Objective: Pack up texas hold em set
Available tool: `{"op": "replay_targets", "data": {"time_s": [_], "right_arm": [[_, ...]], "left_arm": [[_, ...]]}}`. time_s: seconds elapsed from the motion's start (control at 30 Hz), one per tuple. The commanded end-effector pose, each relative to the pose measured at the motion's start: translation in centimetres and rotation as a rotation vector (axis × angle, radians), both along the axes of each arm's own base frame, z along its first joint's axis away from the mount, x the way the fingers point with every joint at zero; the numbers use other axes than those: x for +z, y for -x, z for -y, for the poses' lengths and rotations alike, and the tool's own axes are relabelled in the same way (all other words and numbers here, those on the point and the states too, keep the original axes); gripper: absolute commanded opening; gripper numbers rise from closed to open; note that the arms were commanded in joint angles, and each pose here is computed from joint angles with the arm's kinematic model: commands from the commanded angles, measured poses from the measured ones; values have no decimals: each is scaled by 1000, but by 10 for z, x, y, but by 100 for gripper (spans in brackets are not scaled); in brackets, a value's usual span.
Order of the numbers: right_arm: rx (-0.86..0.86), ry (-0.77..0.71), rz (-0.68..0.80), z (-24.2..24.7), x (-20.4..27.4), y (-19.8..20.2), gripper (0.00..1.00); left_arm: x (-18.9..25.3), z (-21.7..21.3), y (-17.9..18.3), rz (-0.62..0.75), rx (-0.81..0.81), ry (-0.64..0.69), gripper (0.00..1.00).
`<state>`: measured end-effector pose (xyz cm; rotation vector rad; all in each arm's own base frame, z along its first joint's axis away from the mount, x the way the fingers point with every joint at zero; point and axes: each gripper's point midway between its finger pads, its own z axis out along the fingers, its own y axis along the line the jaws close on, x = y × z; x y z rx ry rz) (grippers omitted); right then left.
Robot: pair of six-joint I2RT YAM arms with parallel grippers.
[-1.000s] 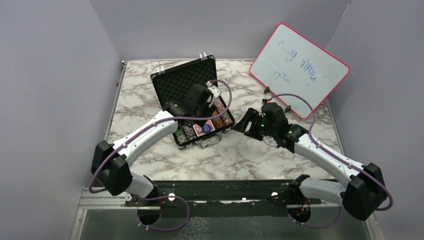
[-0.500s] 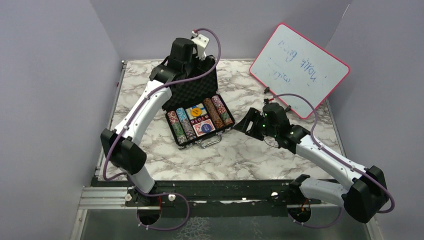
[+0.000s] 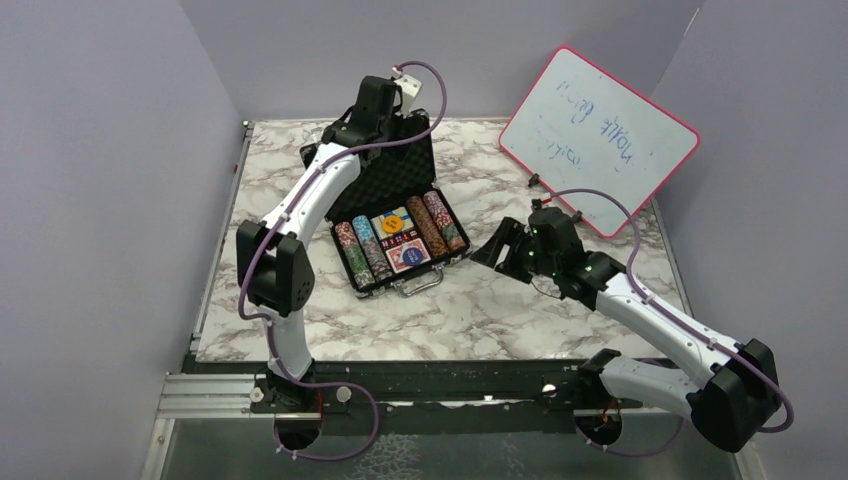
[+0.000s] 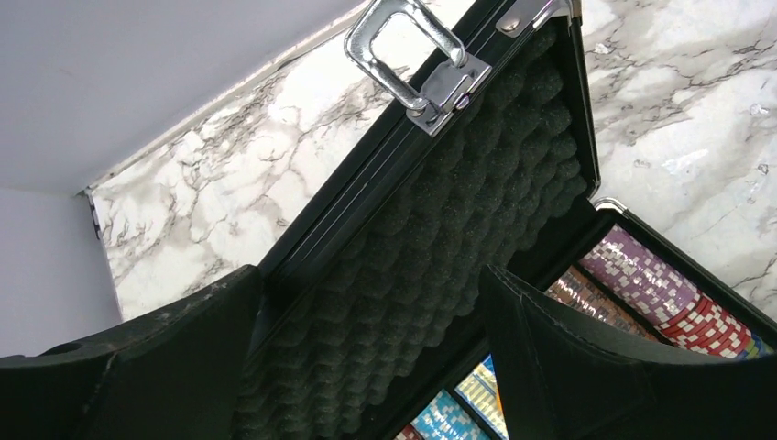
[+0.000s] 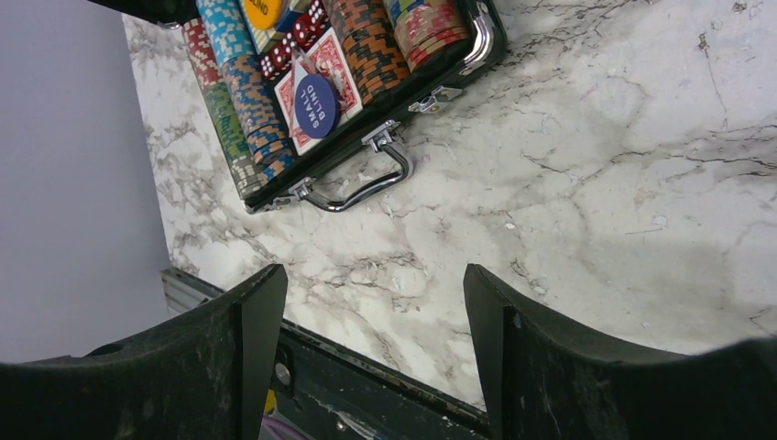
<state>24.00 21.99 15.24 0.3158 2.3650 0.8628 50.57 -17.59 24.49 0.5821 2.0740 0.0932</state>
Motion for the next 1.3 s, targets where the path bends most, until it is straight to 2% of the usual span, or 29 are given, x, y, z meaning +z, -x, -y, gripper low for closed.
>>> {"op": "replay_targets", "data": {"time_s": [0.0,0.17,0.33,0.7,0.9,1.1,1.27], "right_arm": [[-28,28,36,8,7,-6,73],[-49,61,55,14,10,-11,73],[-69,87,73,21,13,-13,73],[-74,109,93,28,16,-10,73],[83,114,215,20,33,-1,66],[236,129,238,6,26,5,58],[316,132,195,-12,9,-3,52]], "left_arm": [[-26,8,46,-169,-74,79,84],[-39,29,101,-310,-179,241,75],[-43,37,138,-385,-241,326,69],[-11,65,192,-452,-463,514,68],[-6,73,217,-497,-545,578,68],[-35,68,228,-534,-508,560,61],[-68,56,216,-541,-353,525,55]]}}
